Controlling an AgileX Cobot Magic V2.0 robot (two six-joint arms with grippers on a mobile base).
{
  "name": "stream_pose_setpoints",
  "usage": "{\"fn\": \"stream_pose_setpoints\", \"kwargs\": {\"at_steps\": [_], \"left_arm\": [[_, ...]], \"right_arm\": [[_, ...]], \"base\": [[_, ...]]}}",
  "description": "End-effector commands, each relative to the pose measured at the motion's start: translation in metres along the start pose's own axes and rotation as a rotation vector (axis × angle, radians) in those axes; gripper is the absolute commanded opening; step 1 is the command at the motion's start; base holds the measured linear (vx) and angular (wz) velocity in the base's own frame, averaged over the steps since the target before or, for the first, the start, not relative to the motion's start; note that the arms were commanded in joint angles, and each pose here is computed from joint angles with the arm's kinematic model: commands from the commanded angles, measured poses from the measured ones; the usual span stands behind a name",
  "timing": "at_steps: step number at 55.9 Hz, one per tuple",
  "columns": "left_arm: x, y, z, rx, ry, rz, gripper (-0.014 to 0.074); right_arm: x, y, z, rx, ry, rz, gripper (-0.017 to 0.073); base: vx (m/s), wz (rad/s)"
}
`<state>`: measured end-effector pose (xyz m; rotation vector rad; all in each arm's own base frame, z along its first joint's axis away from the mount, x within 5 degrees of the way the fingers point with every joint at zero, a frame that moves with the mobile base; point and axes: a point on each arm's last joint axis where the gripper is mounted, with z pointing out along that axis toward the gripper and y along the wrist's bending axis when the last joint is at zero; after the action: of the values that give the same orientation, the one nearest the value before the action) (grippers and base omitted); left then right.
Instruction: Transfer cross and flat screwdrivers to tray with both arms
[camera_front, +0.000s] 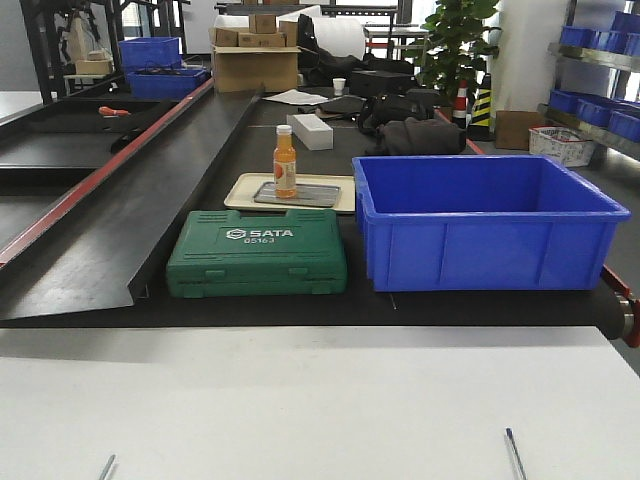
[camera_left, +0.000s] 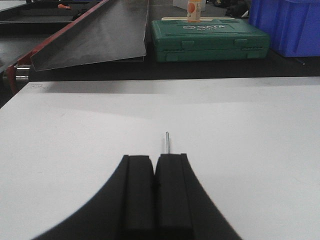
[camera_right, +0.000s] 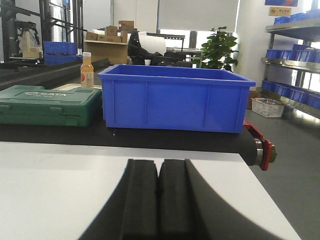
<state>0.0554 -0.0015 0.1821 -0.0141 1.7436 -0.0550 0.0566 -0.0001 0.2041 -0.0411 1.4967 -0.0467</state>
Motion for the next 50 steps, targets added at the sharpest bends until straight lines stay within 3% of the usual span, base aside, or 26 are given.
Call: {"fn": "stream_pose_setpoints", "kwargs": {"at_steps": [1,36,44,50], "left_arm": [[-0.017,-0.001,-0.004,0.003,-0.119,-0.011,-0.0003],[-0.017,-0.001,-0.004,0.003,-0.119,-0.009,-0.0003],[-0.018,-0.001,-0.004,0.000,-0.134,0.041,-0.0003],[-0.027,-0.001,-0.006,0.002,-0.231,0.062,-0.0003]], "right_arm": [[-0.005,0.001,-0.001,-0.005,-0.078,-0.011,-0.0005],[-0.005,0.001,-0.001,-0.005,-0.078,-0.011,-0.0005],[-0.005,0.001,-0.001,-0.005,-0.078,-0.011,-0.0005],[-0.005,0.001,-0.001,-0.005,-0.078,-0.011,-0.0005]], "base": [[0.00,0.00],[0.00,0.00],[0.00,0.00],[0.00,0.00]]}}
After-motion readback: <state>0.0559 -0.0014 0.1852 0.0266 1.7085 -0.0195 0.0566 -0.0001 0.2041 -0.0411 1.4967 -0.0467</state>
